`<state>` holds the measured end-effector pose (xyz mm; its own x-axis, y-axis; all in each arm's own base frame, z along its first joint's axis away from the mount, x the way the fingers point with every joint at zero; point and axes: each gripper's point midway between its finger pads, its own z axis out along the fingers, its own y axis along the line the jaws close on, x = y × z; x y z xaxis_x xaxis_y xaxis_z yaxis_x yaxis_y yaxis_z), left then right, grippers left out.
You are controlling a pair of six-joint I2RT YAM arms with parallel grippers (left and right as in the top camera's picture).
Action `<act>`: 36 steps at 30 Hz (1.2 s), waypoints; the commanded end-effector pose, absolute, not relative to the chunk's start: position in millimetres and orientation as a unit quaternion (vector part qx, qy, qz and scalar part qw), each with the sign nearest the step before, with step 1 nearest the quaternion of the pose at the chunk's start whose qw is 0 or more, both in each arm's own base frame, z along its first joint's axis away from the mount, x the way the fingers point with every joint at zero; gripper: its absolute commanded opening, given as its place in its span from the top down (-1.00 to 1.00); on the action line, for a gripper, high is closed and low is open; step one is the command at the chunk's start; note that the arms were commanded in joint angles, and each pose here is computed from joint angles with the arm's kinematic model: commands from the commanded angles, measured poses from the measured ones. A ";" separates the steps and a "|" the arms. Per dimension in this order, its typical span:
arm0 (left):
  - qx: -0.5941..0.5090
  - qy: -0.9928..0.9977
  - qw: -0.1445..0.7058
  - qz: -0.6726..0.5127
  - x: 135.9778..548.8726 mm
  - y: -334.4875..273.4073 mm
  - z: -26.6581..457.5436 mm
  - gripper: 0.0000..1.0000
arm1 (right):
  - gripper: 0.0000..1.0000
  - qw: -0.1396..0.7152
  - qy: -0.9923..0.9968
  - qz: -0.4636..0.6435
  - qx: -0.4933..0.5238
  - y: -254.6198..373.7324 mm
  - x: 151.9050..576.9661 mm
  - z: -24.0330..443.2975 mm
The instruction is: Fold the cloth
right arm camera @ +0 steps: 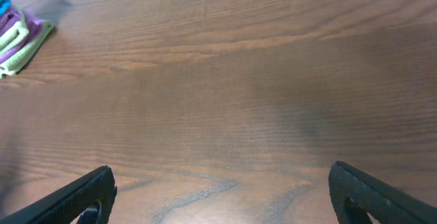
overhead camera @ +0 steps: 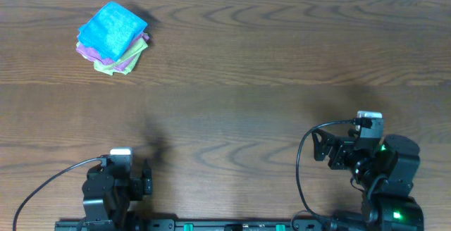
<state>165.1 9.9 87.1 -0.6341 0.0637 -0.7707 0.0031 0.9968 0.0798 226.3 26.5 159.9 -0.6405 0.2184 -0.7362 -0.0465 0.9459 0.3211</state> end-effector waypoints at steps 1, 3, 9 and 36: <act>0.024 0.915 0.400 0.050 158.4 13.9 69.2 -0.91 | -0.99 0.423 0.890 0.158 0.055 24.8 226.1 161.0; 0.024 0.915 0.400 0.050 158.4 13.9 69.3 -0.91 | -0.99 0.417 0.893 0.159 0.056 25.6 222.6 158.9; 0.024 0.915 0.400 0.050 158.4 13.9 69.2 -0.91 | -0.98 0.432 0.893 0.115 0.053 17.7 210.3 156.2; 0.024 0.915 0.400 0.050 158.4 13.9 69.3 -0.91 | -0.99 0.478 0.877 0.030 -0.033 17.1 196.5 78.9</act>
